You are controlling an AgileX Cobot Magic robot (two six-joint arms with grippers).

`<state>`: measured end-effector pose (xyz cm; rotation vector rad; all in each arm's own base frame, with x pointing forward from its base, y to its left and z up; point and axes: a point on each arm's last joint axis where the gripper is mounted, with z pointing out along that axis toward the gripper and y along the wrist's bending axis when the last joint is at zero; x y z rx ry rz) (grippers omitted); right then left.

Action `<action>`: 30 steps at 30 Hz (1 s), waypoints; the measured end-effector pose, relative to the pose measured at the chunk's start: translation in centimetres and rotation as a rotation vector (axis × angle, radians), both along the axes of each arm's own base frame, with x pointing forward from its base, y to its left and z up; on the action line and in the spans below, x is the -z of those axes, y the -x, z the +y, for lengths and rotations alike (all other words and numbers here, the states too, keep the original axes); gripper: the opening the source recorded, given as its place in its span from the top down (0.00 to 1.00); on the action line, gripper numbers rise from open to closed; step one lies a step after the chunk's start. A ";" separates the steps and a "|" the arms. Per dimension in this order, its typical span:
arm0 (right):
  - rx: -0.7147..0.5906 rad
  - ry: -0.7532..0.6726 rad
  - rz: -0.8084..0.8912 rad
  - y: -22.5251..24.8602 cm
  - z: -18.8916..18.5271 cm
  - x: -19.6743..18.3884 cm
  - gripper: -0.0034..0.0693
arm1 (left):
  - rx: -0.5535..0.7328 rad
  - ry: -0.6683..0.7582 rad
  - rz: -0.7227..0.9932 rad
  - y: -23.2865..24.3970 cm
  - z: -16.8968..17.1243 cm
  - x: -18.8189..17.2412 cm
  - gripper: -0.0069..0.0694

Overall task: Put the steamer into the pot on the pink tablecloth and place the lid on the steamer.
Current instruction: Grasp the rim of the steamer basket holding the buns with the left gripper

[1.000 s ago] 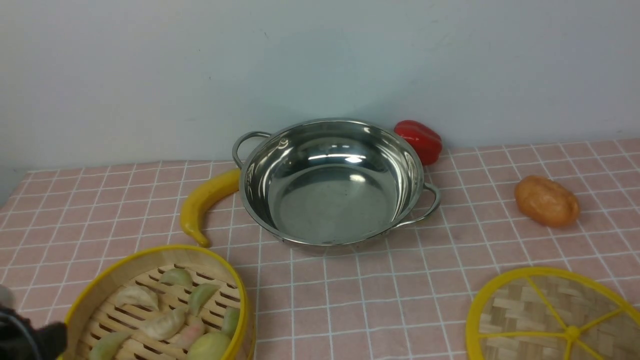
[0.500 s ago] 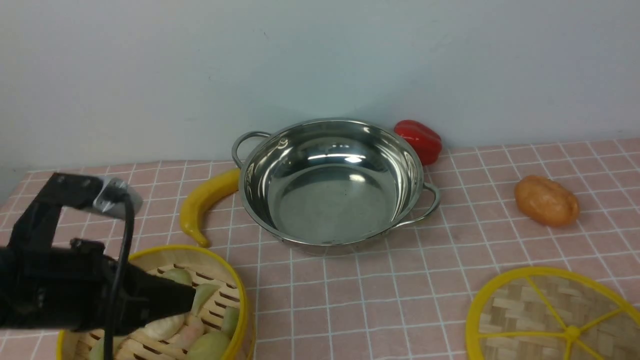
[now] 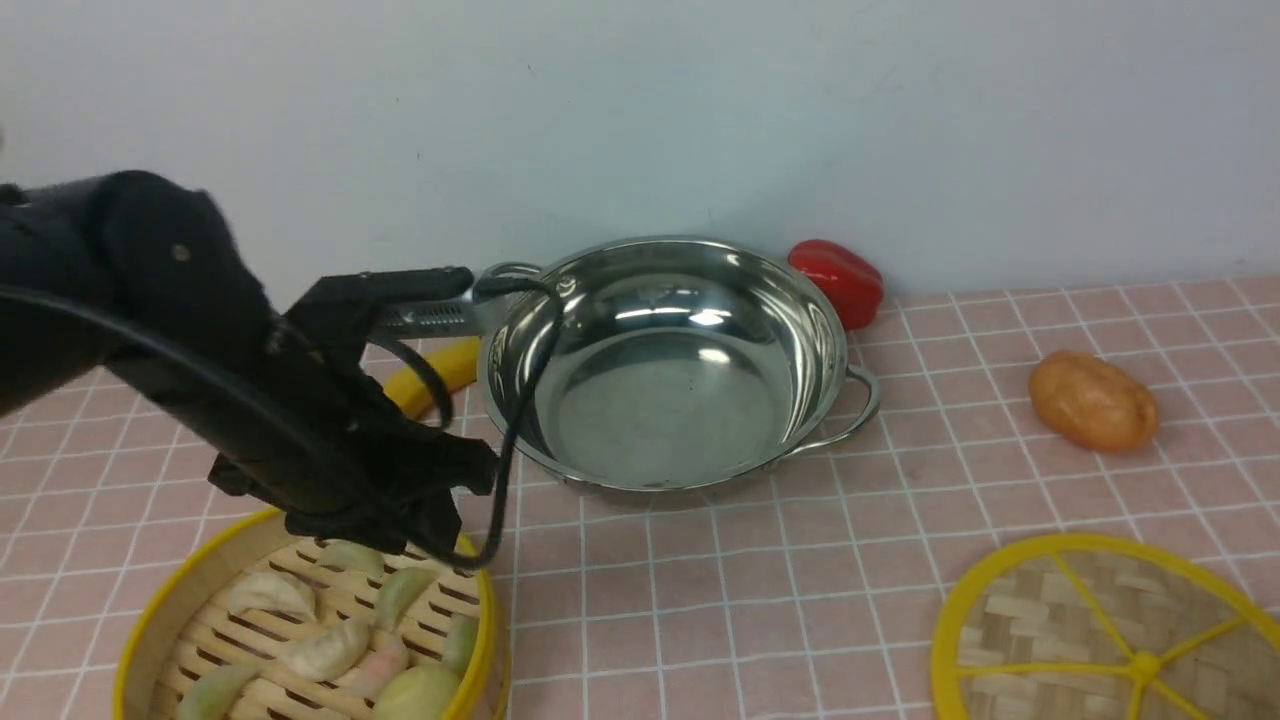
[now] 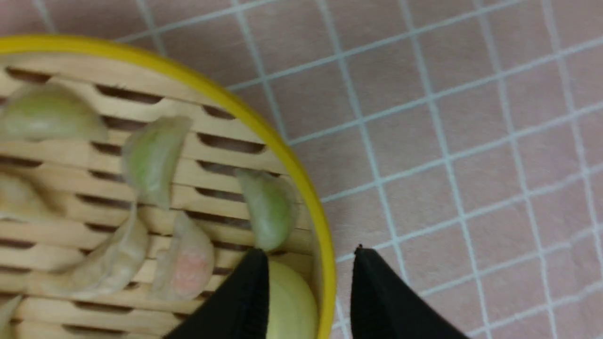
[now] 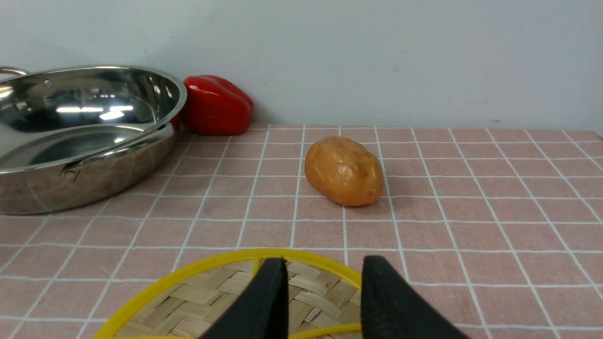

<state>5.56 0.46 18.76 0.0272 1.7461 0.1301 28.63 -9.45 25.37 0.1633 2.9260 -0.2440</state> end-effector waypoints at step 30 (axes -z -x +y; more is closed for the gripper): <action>0.000 0.000 0.000 0.0 0.0 0.0 0.62 | -0.237 -0.133 0.039 -1.9 -4.8 6.0 0.59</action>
